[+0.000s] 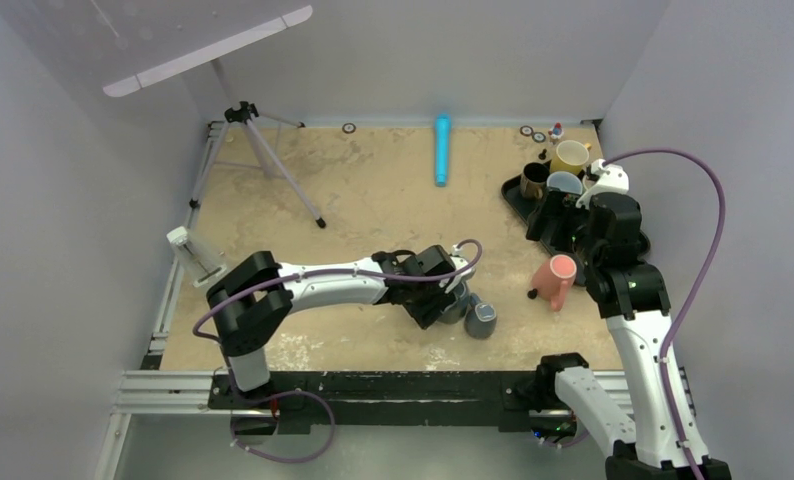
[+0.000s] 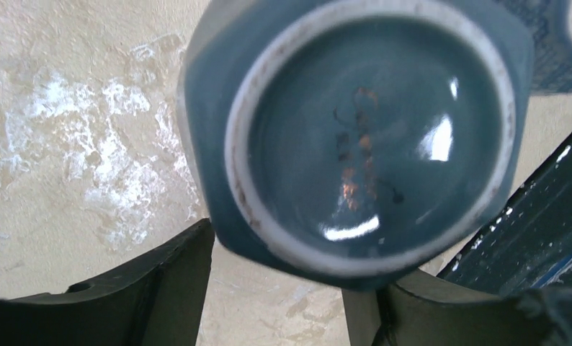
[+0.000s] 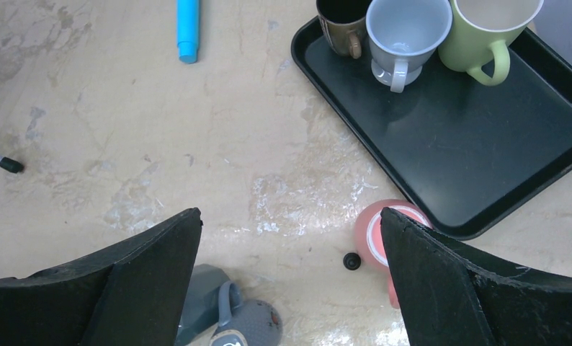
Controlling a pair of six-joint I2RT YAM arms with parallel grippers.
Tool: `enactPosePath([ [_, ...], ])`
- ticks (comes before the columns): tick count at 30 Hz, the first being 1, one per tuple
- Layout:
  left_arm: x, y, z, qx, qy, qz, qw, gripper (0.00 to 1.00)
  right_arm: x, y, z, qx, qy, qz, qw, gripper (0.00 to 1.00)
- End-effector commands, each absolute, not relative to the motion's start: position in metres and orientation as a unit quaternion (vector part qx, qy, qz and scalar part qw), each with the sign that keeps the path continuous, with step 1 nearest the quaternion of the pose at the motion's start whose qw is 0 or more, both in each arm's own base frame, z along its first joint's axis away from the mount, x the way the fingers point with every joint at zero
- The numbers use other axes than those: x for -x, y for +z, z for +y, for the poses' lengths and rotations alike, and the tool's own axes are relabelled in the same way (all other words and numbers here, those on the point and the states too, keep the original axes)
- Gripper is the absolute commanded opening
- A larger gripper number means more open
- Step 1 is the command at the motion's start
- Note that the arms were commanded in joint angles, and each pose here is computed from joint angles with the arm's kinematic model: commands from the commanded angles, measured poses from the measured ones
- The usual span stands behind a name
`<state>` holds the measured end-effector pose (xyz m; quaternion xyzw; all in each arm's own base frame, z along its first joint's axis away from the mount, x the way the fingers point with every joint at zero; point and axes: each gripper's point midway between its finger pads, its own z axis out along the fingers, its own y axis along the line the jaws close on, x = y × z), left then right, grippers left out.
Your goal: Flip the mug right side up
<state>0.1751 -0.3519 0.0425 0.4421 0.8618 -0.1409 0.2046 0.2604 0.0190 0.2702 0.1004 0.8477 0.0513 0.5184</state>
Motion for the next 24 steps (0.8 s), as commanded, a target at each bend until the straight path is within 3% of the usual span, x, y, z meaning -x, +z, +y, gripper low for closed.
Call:
enactPosePath([
  [1, -0.185, 0.051, -0.379, -0.419, -0.168, 0.863, 0.226, 0.62, -0.264, 0.281, 0.02, -0.102, 0.058, 0.834, 0.538, 0.99],
  [4, -0.184, 0.054, -0.384, -0.423, -0.18, 0.858, 0.227, 0.46, -0.263, 0.282, 0.02, -0.1, 0.059, 0.833, 0.541, 0.99],
  [7, -0.184, 0.065, -0.391, -0.429, -0.206, 0.85, 0.225, 0.06, -0.262, 0.283, 0.022, -0.096, 0.064, 0.833, 0.541, 0.99],
  [8, -0.186, 0.071, -0.39, -0.425, -0.21, 0.851, 0.226, 0.0, -0.262, 0.284, 0.024, -0.093, 0.069, 0.833, 0.542, 0.99],
  [16, -0.212, 0.15, -0.37, -0.378, -0.303, 0.843, 0.233, 0.0, -0.261, 0.304, 0.074, -0.023, 0.193, 0.819, 0.54, 0.99],
  [20, -0.238, 0.217, -0.353, -0.331, -0.371, 0.837, 0.228, 0.0, -0.259, 0.338, 0.1, -0.051, 0.296, 0.778, 0.552, 0.99],
  [24, -0.263, 0.3, -0.334, -0.329, -0.395, 0.811, 0.28, 0.0, -0.256, 0.366, 0.125, -0.064, 0.4, 0.734, 0.545, 0.99],
])
